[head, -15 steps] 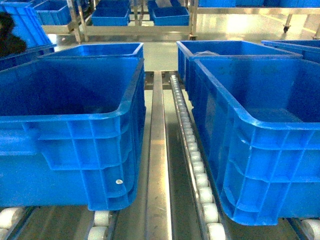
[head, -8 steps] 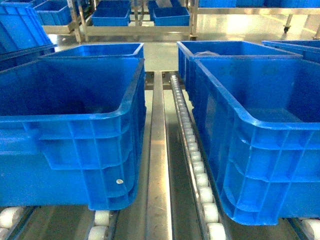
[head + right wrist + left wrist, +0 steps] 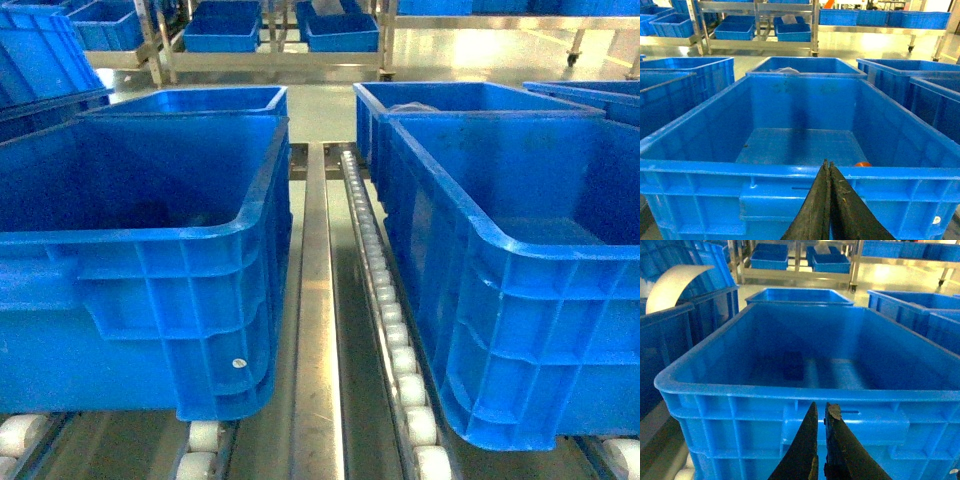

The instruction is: Sort blue parts and orange caps into right shelf containers

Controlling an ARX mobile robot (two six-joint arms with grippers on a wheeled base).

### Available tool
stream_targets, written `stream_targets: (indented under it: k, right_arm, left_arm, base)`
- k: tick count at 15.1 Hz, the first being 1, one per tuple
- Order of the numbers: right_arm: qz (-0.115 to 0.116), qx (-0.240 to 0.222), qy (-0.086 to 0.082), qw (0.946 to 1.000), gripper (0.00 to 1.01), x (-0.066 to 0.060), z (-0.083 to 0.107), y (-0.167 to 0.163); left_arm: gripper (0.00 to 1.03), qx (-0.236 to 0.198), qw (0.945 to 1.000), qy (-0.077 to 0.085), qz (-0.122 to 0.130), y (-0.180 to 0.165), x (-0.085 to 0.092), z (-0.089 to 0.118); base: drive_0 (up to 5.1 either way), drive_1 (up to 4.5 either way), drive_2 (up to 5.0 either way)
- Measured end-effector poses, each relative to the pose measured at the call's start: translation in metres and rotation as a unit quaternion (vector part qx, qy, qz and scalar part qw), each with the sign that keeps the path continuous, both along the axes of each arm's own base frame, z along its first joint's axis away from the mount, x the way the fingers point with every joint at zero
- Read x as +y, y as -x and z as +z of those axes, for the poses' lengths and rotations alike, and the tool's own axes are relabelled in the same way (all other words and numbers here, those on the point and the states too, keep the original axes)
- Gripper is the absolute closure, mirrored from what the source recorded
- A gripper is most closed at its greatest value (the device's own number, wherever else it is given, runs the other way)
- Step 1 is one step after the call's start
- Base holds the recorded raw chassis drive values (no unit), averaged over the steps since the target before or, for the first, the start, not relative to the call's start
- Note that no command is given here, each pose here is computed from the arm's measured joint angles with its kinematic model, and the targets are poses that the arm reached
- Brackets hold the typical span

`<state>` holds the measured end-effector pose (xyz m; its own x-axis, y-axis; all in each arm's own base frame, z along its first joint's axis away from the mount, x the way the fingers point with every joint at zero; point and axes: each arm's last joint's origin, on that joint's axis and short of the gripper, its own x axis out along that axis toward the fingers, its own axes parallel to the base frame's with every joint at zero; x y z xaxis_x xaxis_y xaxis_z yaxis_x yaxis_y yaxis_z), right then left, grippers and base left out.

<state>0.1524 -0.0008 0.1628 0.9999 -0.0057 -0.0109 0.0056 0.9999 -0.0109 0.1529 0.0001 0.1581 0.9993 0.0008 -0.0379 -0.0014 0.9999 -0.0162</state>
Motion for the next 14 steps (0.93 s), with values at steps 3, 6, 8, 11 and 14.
stream_targets:
  k: [3,6,8,11,14]
  right_arm:
    - [0.0,-0.001,0.0,1.0,0.99,0.0,0.002,0.012]
    - [0.0,-0.006,0.0,1.0,0.99,0.0,0.005,0.019]
    - [0.0,-0.008,0.0,1.0,0.99,0.0,0.006,0.023]
    - [0.0,-0.01,0.0,0.9999,0.99,0.0,0.008,0.03]
    - [0.0,-0.012,0.0,0.9999,0.99,0.0,0.008,0.036]
  left_arm:
    - [1.01,-0.012,0.9999,0.0,0.0,0.012,0.0,0.005]
    - [1.01,-0.019,0.9998,0.0,0.0,0.019,0.0,0.009]
    - [1.01,-0.021,0.9998,0.0,0.0,0.023,0.0,0.01]
    - [1.01,-0.023,0.9997,0.0,0.0,0.03,0.0,0.012]
    - [1.01,-0.024,0.9997,0.0,0.0,0.036,0.0,0.012]
  base:
    - [0.0,0.0,0.0]
    - [0.0,0.0,0.0]
    - [0.0,0.0,0.0]
    - [0.0,0.0,0.0]
    - [0.0,0.0,0.0]
